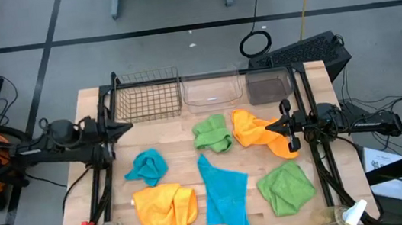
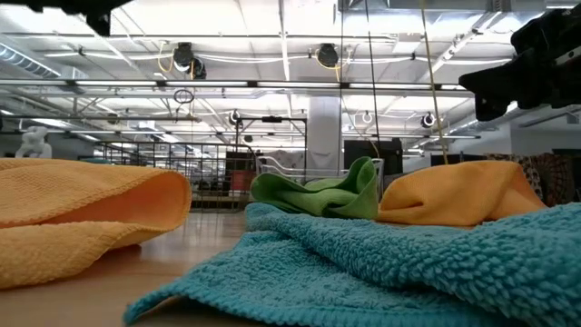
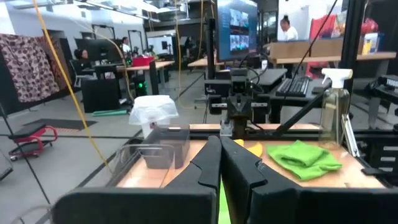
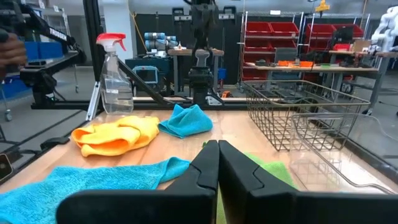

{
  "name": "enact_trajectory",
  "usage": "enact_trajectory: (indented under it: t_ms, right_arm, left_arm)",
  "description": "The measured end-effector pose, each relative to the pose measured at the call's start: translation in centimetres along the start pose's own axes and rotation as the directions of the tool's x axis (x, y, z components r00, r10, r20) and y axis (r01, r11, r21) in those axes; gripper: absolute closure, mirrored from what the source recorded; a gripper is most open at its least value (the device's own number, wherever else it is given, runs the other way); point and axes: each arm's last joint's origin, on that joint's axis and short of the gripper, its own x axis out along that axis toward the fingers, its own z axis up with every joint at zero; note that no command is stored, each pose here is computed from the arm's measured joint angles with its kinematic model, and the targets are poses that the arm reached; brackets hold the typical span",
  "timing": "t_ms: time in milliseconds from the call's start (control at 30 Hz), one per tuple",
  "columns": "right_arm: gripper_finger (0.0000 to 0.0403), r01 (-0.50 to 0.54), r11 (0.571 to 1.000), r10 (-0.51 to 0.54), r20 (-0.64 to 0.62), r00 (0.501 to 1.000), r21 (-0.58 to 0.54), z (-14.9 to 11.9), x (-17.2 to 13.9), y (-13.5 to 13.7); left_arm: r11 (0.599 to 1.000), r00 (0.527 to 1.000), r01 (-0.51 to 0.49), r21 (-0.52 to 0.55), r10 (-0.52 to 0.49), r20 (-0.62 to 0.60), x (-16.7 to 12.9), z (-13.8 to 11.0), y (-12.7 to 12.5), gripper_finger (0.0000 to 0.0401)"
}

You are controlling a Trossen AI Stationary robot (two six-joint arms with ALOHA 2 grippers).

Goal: Sort microfiber towel by color & place in baskets
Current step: Put the left blue microfiber towel into the black bin

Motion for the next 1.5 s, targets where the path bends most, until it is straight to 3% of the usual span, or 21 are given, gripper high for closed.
enact_trajectory:
  t_ms: [467, 633, 767, 1067, 1300, 1500]
  right_arm:
    - [0.0403, 0.0, 1.0, 0.0, 0.001, 1.0, 0.0, 0.0, 0.0, 0.0]
    - [0.0403, 0.0, 1.0, 0.0, 0.001, 1.0, 0.029, 0.0, 0.0, 0.0]
    - [0.0403, 0.001, 0.998, -0.001, 0.002, 1.0, 0.066, 0.0, 0.0, 0.0]
    - [0.0403, 0.005, 0.993, -0.005, 0.002, 1.0, 0.118, 0.0, 0.0, 0.0]
    - [0.0403, -0.001, 0.991, -0.004, 0.035, 0.999, 0.137, 0.6, -0.1, 0.0]
    - [0.0403, -0.011, 0.99, -0.002, 0.093, 0.996, 0.138, 4.2, -0.7, 0.1]
  left_arm:
    - [0.998, 0.999, 0.009, 0.063, -0.006, -0.049, 3.0, 10.6, 0.4, 0.0389]
    - [0.992, 0.995, 0.022, 0.128, -0.009, -0.102, 4.6, 12.7, 0.3, 0.0389]
    - [0.986, 0.991, 0.035, 0.164, -0.014, -0.13, 6.9, 12.5, -0.1, 0.0389]
    - [0.984, 0.945, 0.088, 0.152, -0.034, -0.325, 12.4, 9.4, -1.3, 0.0389]
    - [0.99, 0.928, 0.107, 0.089, -0.068, -0.367, 13.9, 8.4, -2.0, 0.0389]
    - [0.992, 0.935, 0.102, 0.069, -0.072, -0.348, 14.1, 8.6, -2.1, 0.0389]
